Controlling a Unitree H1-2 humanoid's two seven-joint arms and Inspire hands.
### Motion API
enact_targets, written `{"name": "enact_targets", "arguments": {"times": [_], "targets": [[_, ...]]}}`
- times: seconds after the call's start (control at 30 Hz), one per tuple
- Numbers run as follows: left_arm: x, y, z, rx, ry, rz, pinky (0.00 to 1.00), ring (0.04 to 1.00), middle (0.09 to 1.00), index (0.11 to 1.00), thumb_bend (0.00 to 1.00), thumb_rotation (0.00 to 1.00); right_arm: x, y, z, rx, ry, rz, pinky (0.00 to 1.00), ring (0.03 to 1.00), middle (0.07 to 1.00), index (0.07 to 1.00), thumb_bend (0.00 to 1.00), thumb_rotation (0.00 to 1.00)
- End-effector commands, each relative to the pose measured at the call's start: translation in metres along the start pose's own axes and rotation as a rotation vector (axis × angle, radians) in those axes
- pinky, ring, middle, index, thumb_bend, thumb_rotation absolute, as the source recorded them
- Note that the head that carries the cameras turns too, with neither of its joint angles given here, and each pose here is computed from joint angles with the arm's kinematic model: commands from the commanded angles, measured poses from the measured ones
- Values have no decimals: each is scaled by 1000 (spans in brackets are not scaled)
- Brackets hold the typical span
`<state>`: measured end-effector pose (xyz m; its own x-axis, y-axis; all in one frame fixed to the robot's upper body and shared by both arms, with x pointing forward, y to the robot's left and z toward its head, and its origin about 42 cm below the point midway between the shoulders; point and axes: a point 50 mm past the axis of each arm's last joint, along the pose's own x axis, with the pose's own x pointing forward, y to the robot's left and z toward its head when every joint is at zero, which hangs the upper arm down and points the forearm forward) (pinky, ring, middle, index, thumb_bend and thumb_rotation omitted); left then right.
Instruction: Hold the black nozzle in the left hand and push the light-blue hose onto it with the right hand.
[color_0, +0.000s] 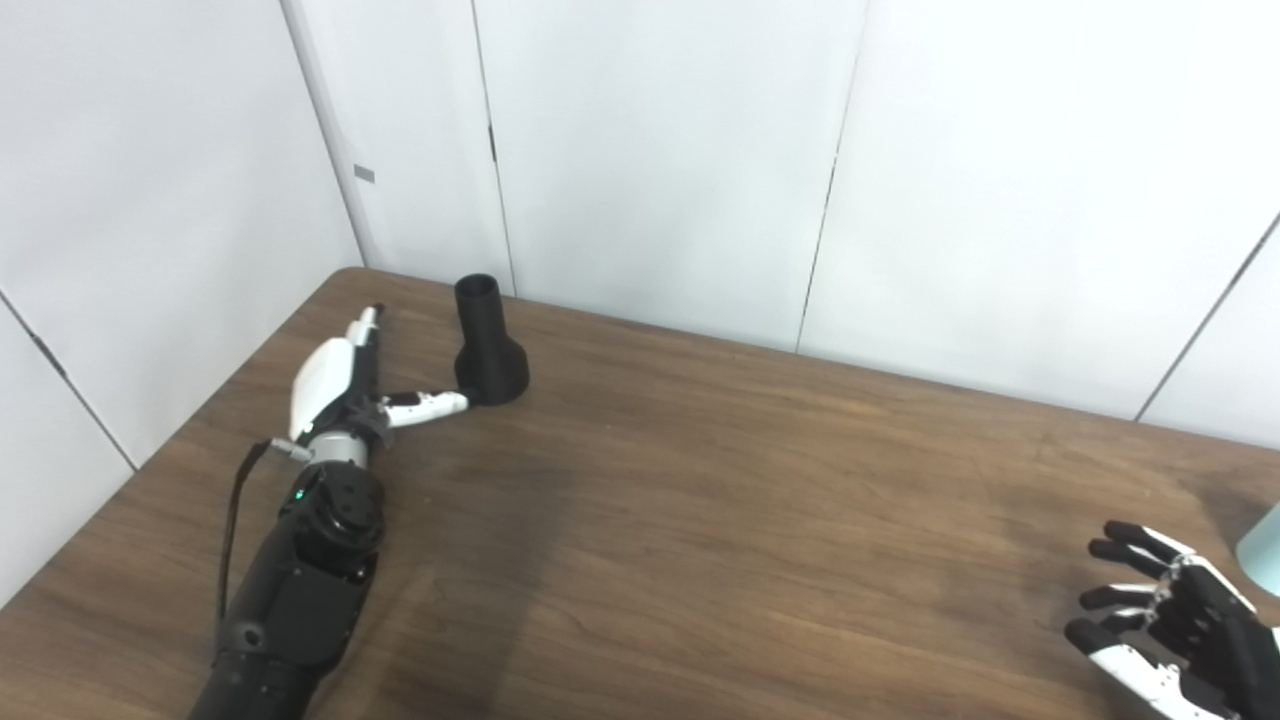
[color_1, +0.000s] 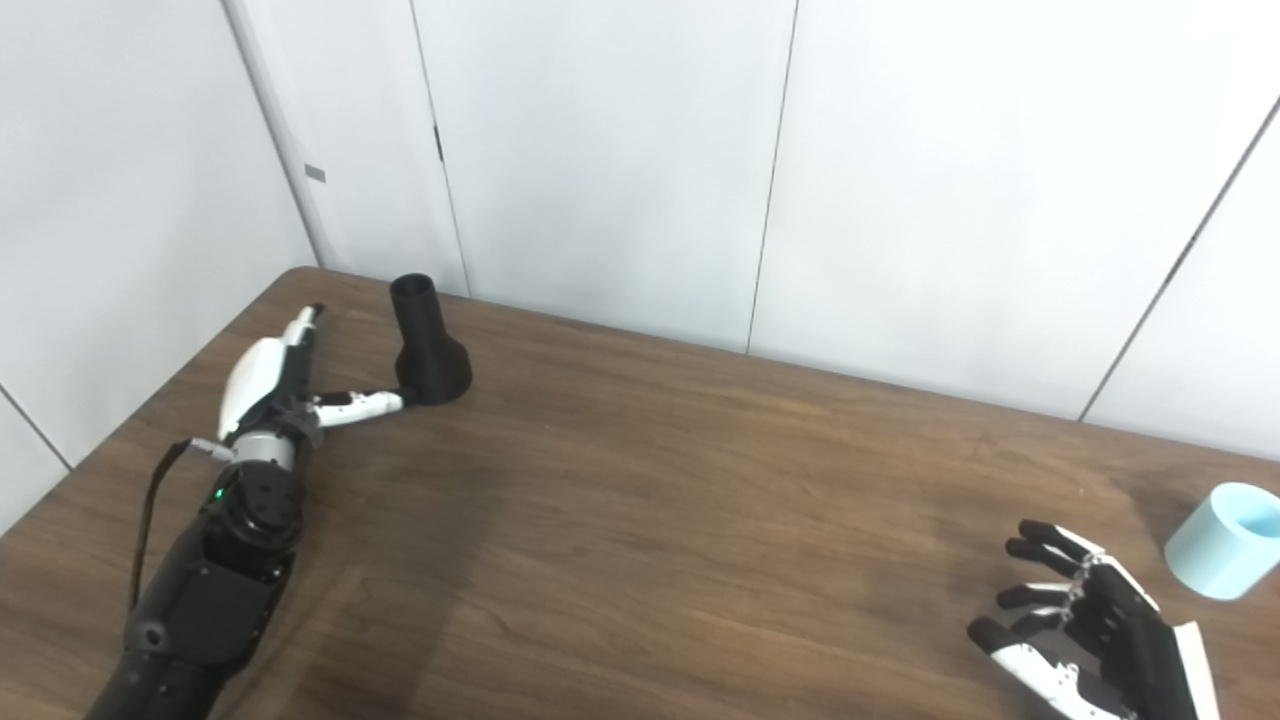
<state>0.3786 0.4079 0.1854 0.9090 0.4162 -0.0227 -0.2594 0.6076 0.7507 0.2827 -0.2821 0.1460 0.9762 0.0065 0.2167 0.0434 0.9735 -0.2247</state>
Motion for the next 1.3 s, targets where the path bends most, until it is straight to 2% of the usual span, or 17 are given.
{"name": "enact_targets", "arguments": {"times": [0.0, 0.1, 0.23, 0.53, 0.73, 0.87, 1.1, 1.27], "targets": [[13, 25, 26, 17, -85, 11, 983, 1000, 1000, 1000, 1000, 401, 5, -5, 16, -18, -71, -8, 362, 524, 699, 711, 946, 394], [17, 24, 30, 47, -110, -40, 912, 992, 983, 980, 1000, 408, 5, -5, 16, -17, -73, -9, 359, 523, 703, 713, 923, 370], [22, 20, 34, 71, -122, -68, 883, 974, 964, 963, 1000, 382, 4, -5, 17, -3, -72, -10, 360, 519, 696, 709, 939, 371], [23, 6, 25, 90, -110, -83, 996, 1000, 979, 974, 993, 322, 3, -5, 21, -13, -63, -20, 357, 518, 686, 705, 963, 400], [27, -1, 18, 136, -74, -74, 1000, 1000, 990, 976, 942, 268, 1, -5, 25, 12, -71, 10, 357, 528, 711, 704, 906, 336], [30, -6, 13, 136, -71, -80, 991, 1000, 988, 979, 954, 271, -1, -6, 26, 28, -74, 45, 369, 562, 748, 716, 854, 289], [33, -14, 8, 131, -66, -83, 971, 1000, 979, 975, 962, 274, -3, -6, 29, 21, -69, 48, 376, 570, 759, 744, 806, 233], [34, -19, 5, 117, -47, -99, 991, 1000, 979, 971, 955, 276, -4, -5, 32, 15, -68, 46, 377, 574, 766, 748, 799, 230]]}}
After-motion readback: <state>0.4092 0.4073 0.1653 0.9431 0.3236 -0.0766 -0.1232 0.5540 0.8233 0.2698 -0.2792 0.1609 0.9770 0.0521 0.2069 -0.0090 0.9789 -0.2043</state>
